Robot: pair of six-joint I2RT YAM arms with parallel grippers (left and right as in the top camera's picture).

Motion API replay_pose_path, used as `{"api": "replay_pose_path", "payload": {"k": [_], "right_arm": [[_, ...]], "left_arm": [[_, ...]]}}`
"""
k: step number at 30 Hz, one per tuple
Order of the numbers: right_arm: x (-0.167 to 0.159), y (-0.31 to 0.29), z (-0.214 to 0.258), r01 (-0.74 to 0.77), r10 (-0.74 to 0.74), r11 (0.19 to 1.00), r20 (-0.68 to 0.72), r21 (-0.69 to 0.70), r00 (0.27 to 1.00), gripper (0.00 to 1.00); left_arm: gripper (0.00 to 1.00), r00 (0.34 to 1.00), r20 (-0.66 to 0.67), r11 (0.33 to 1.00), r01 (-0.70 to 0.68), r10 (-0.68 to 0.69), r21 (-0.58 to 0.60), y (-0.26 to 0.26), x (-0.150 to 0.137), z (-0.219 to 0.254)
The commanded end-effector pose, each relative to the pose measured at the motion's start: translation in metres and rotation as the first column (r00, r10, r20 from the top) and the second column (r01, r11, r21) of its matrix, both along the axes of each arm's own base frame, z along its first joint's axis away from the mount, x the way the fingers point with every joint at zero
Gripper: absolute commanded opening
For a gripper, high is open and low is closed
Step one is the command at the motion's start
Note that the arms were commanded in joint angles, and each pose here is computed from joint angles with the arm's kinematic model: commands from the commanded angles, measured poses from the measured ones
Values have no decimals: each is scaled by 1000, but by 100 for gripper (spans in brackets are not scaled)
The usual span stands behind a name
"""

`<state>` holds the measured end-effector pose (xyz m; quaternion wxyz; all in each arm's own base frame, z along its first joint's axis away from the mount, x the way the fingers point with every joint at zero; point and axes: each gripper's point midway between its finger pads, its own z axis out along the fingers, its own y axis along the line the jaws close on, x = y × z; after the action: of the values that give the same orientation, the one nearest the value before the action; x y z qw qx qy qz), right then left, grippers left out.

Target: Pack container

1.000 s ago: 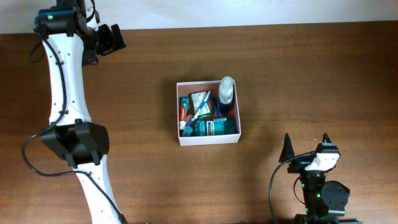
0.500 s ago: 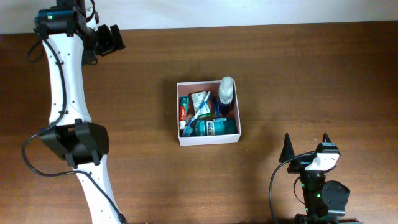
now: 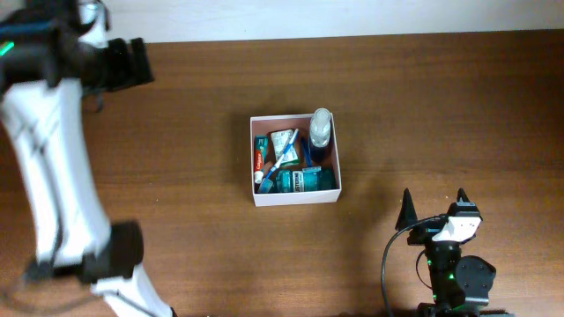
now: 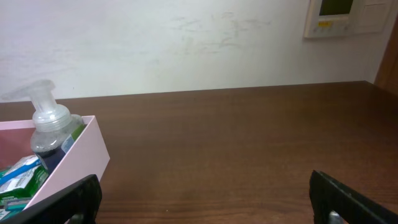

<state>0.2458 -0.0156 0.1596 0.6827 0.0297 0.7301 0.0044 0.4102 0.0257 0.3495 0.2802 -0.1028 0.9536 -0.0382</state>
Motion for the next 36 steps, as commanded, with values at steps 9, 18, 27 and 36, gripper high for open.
{"api": "replay_pose_path", "payload": {"k": [9, 18, 27, 36], "right_arm": [[0, 1, -2, -4, 4, 1000, -1, -11, 1000, 98], [0, 1, -2, -4, 4, 1000, -1, -11, 1000, 98], [0, 1, -2, -4, 4, 1000, -1, -11, 1000, 98], [0, 1, -2, -4, 4, 1000, -1, -11, 1000, 98]], "left_arm": [[99, 874, 486, 982, -97, 7, 160, 7, -172, 163], [99, 757, 653, 975, -120, -32, 187, -3, -287, 190], [99, 762, 648, 972, -139, -16, 187, -6, -341, 135], [99, 660, 751, 969, -177, -14, 173, -7, -318, 81]]}}
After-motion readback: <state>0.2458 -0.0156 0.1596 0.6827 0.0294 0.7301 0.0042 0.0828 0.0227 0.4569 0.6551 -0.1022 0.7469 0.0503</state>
